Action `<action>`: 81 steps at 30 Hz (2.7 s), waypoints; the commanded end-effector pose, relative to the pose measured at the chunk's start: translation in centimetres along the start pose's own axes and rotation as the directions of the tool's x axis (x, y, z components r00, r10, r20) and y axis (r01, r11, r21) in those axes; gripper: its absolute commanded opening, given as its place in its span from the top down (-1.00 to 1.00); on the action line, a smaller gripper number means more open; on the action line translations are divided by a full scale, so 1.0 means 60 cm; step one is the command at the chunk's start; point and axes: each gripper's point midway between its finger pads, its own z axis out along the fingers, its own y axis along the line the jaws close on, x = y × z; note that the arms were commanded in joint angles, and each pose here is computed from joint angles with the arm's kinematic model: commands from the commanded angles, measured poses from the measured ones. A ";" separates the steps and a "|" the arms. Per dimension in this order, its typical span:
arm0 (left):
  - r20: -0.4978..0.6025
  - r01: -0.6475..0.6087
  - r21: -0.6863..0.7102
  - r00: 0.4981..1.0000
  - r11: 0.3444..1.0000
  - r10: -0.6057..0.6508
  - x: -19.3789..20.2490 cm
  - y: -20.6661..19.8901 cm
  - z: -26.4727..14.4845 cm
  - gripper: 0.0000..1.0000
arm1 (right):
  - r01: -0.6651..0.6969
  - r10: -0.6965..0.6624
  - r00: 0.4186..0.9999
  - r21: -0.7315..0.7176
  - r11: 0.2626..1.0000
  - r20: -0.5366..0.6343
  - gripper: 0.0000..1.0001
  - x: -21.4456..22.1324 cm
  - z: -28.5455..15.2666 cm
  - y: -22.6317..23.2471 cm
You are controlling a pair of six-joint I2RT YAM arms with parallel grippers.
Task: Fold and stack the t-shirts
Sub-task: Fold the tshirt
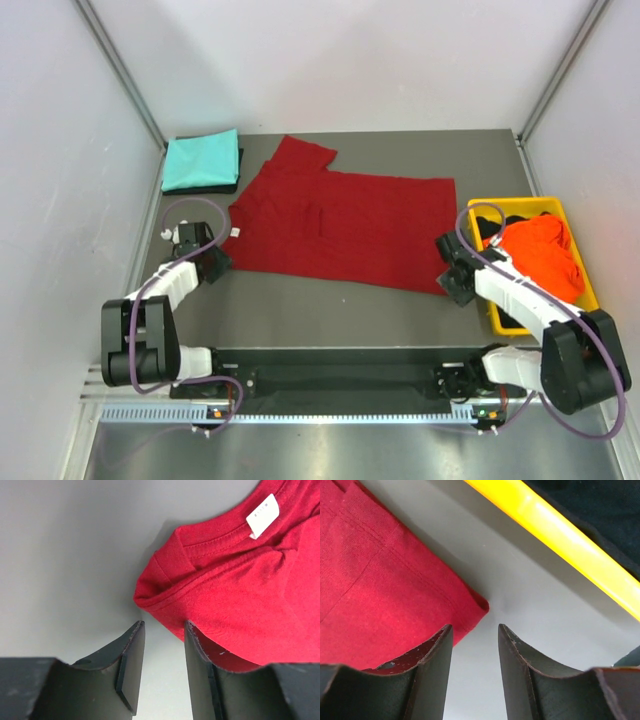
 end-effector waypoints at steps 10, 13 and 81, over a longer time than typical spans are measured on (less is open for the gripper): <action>0.063 -0.012 0.007 0.998 1.000 0.011 -0.024 -0.004 0.005 0.43 | -0.018 0.018 0.998 0.004 1.000 0.057 0.20 -0.009 0.026 0.004; 0.053 -0.014 0.003 0.999 1.000 0.014 -0.023 -0.005 0.009 0.63 | -0.014 0.013 0.998 0.014 1.000 0.067 0.31 -0.010 0.031 -0.001; 0.102 -0.012 -0.205 0.994 0.979 0.033 -0.019 0.077 -0.058 1.00 | 0.256 -0.257 0.966 0.036 0.966 0.020 1.00 -0.021 0.006 -0.042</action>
